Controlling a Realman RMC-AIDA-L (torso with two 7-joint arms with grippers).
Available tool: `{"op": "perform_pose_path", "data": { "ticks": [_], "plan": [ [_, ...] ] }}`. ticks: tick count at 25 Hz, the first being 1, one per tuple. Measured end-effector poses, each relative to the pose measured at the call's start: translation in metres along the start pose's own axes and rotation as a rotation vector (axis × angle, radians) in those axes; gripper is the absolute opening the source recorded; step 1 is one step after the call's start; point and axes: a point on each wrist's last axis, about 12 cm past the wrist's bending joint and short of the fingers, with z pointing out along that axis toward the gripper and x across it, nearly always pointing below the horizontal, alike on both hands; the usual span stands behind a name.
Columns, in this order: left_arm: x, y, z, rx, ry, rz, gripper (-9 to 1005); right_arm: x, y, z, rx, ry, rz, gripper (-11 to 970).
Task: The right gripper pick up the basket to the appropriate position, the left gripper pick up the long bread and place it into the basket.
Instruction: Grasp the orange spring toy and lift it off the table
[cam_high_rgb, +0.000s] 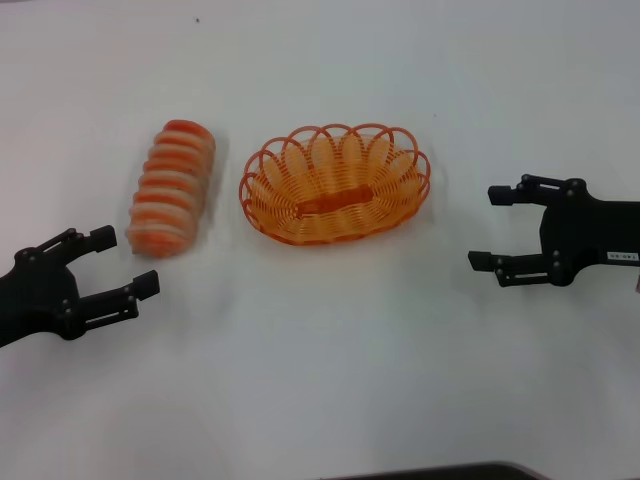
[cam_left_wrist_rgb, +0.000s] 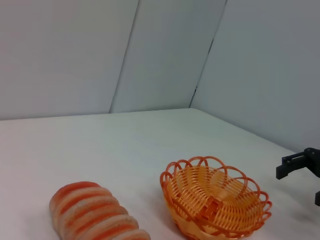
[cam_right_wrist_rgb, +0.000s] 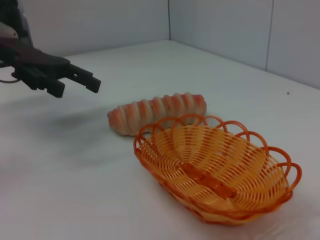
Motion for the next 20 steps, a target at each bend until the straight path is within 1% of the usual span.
{"op": "perform_pose_path", "data": {
  "ticks": [3,5,8,11,13,15,17,20],
  "plan": [
    [0.000,0.002,0.000,-0.013,-0.002,-0.021,899,0.001,0.000,-0.001,0.009,0.001,-0.015,915],
    [-0.004,0.005,0.000,-0.027,-0.004,-0.062,898,0.001,-0.002,0.000,0.019,0.004,-0.019,915],
    [-0.020,0.014,0.001,-0.042,-0.010,-0.191,896,0.001,-0.005,0.001,0.036,0.007,-0.014,915],
    [-0.041,0.021,0.004,-0.042,0.022,-0.270,895,0.001,-0.005,0.004,0.039,0.005,-0.014,914],
    [-0.061,0.027,0.009,-0.056,0.111,-0.346,893,0.000,-0.007,0.007,0.039,0.008,-0.017,914],
    [-0.078,0.032,0.018,-0.079,0.221,-0.368,892,0.000,-0.009,0.010,0.042,0.016,-0.021,914],
    [-0.096,0.034,0.030,-0.113,0.340,-0.348,891,-0.001,-0.011,0.011,0.048,0.020,-0.025,914],
    [-0.119,0.033,0.048,-0.183,0.458,-0.307,889,-0.002,-0.012,0.012,0.053,0.021,-0.029,914]
  ]
}}
